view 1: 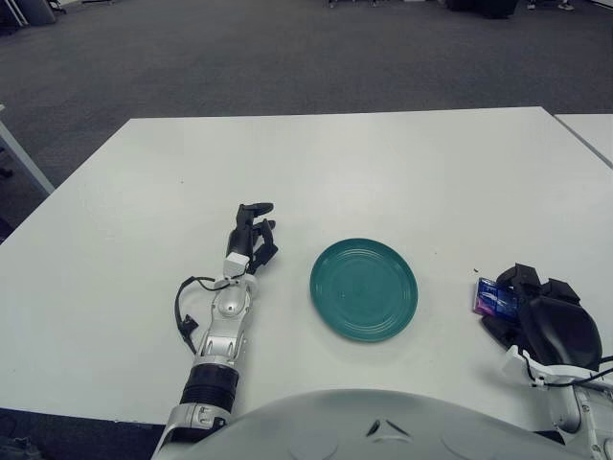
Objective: Put the gum into the plate.
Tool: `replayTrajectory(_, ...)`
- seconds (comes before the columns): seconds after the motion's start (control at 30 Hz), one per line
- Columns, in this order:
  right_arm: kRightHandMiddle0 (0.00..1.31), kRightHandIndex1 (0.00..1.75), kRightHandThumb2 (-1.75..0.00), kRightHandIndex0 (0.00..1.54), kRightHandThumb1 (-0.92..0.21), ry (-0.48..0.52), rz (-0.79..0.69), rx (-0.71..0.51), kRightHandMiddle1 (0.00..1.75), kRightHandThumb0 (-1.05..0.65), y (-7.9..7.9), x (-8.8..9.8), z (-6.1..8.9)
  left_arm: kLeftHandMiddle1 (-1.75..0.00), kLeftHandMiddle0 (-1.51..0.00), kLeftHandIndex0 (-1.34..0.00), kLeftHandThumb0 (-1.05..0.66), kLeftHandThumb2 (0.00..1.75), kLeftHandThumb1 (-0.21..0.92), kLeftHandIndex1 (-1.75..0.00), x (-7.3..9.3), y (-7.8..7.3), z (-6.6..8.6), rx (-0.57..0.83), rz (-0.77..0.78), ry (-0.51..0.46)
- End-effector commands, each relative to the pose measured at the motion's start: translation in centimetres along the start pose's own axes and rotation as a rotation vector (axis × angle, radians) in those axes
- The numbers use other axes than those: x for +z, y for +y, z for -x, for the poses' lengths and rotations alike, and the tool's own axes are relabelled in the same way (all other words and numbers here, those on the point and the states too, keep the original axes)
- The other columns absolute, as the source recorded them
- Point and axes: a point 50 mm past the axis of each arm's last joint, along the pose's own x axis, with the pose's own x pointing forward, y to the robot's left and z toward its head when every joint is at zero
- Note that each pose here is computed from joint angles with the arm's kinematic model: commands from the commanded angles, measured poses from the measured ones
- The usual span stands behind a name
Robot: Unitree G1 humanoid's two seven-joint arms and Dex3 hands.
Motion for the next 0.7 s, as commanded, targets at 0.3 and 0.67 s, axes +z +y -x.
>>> replayTrajectory(0.3, 0.43, 1.51, -1.0, 0.61, -0.56, 0.014, -0.023, 0.164, 1.75, -0.42, 2.4, 0.2, 2.4, -1.13, -0.23, -0.15, -0.75, 0.89, 0.92, -1.29, -0.3, 0.8, 0.3, 0.018, 0.016, 0.054)
replayTrajectory(0.67, 0.42, 1.49, -1.0, 0.58, -0.56, -0.038, -0.006, -0.05, 1.75, -0.41, -3.6, 1.2, -1.7, -1.19, -0.23, -0.16, -0.77, 0.86, 0.92, -1.32, 0.0, 0.2, 0.2, -0.001, 0.021, 0.049)
